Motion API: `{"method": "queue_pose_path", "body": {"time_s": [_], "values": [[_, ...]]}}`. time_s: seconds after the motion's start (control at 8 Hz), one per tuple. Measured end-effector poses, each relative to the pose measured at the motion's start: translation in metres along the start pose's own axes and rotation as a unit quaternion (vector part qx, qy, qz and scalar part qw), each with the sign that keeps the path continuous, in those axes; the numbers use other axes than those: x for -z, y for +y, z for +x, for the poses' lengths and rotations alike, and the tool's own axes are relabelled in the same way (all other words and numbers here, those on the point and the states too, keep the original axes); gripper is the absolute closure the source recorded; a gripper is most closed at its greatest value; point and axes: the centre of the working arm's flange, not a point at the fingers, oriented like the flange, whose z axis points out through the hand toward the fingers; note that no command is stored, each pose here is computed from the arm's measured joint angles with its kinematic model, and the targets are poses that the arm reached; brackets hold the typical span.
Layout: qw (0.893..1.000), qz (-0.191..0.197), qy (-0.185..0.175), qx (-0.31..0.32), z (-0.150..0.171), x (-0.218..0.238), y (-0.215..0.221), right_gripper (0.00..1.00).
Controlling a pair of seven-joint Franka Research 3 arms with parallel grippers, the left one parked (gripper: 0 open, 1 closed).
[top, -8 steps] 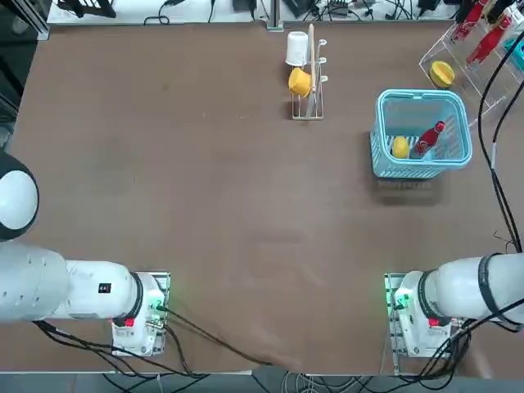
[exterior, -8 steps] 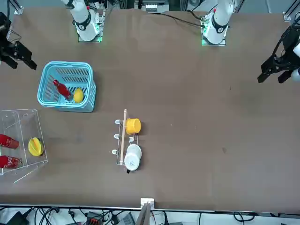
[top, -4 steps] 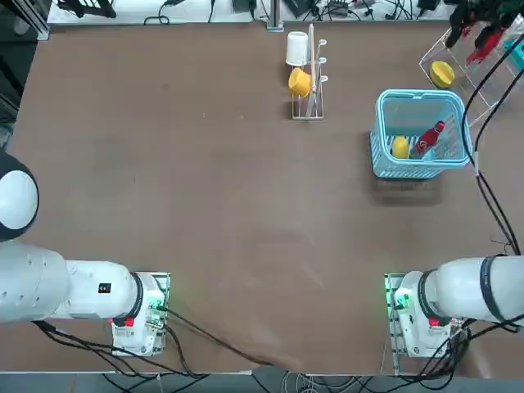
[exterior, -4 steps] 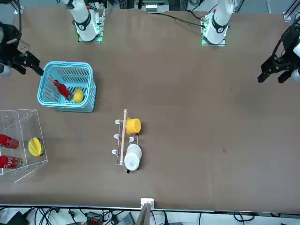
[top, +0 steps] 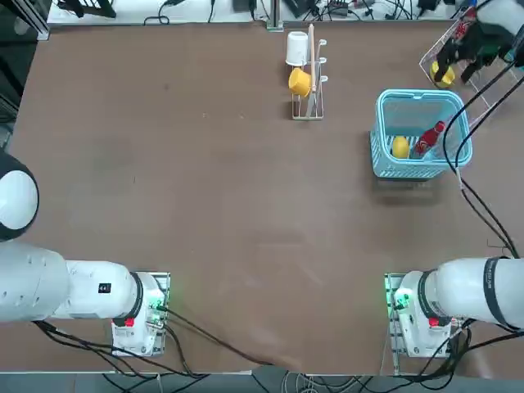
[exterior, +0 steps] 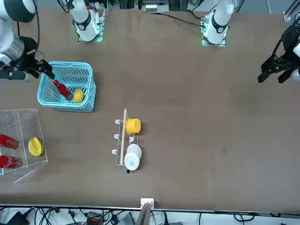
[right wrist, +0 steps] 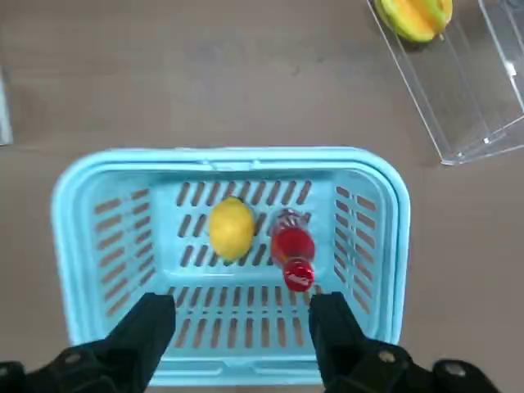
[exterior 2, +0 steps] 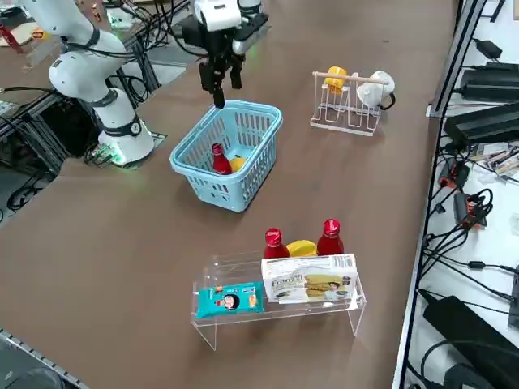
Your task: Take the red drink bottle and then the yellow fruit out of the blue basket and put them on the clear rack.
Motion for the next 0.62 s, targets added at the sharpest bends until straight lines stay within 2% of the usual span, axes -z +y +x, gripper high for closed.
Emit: {"method": "queue_pose_path", "body": {"time_s": [0.62], "values": [[1.0, 0.0, 0.01, -0.007, -0.01, -0.077, 0.023, 0.0]]}}
